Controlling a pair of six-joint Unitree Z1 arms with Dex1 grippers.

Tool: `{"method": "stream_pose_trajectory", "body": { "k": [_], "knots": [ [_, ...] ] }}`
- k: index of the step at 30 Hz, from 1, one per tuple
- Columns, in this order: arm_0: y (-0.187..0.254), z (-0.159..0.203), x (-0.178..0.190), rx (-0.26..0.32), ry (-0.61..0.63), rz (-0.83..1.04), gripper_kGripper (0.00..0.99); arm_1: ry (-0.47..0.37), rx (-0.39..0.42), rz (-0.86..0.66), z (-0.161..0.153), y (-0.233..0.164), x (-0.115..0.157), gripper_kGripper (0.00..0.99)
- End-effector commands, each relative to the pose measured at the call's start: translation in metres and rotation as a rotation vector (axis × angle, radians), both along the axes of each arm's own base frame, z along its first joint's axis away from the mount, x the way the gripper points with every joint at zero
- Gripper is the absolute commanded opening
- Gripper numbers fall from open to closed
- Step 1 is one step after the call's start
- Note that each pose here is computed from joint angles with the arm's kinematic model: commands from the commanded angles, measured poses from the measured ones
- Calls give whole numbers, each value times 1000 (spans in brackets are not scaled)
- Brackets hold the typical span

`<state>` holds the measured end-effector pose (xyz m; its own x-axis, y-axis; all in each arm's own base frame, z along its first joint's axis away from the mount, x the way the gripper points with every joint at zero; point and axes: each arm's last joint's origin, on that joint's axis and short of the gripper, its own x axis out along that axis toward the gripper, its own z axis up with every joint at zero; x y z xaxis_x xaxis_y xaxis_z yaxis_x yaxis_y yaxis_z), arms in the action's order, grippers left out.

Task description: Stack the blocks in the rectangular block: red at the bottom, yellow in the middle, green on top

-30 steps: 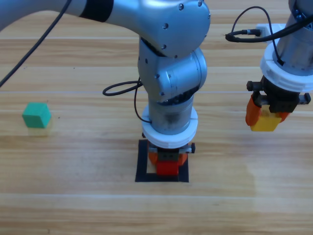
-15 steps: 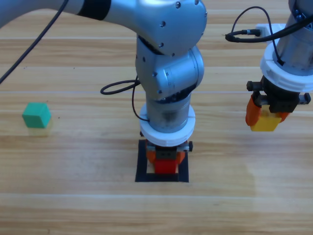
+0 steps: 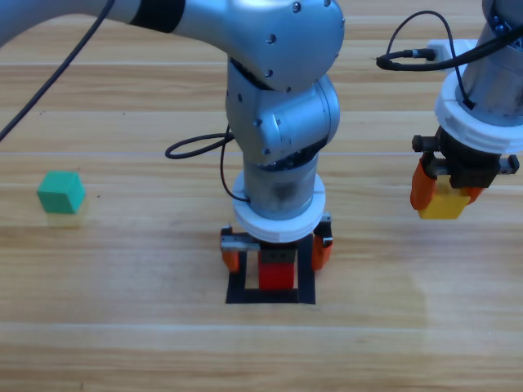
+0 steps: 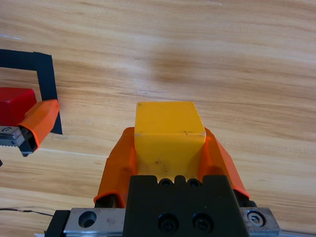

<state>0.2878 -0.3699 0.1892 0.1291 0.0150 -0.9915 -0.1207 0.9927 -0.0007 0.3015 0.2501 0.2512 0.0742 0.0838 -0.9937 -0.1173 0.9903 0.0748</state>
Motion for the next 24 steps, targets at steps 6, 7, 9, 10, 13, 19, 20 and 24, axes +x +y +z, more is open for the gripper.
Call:
{"method": "stream_pose_trajectory", "body": {
  "k": [6, 7, 9, 10, 13, 19, 20, 24],
  "knots": [
    [-5, 45, 1, -60, -63, 4, 990, 9, -11, 27, -9, 7, -6, 0],
    [-5, 60, 2, -74, -85, 2, 990, 4, -8, 28, -7, 7, -6, 0],
    [-6, 91, 4, -103, -128, -7, 990, -14, -5, 32, -1, 8, -9, 0],
    [-5, 106, 4, -112, -148, -8, 990, -24, -6, 33, 2, 8, -11, 0],
    [12, 142, -4, -93, -192, -5, 990, -42, 1, 34, 14, 12, -17, 0],
    [65, 155, -3, -4, -181, 34, 990, 9, -3, 74, 31, 37, -27, 0],
    [75, 157, -3, 14, -180, 35, 990, 15, 1, 77, 33, 41, -28, 0],
    [101, 172, -2, 50, -192, -5, 990, 52, 32, 84, 36, 62, -36, 0]
  ]
}}
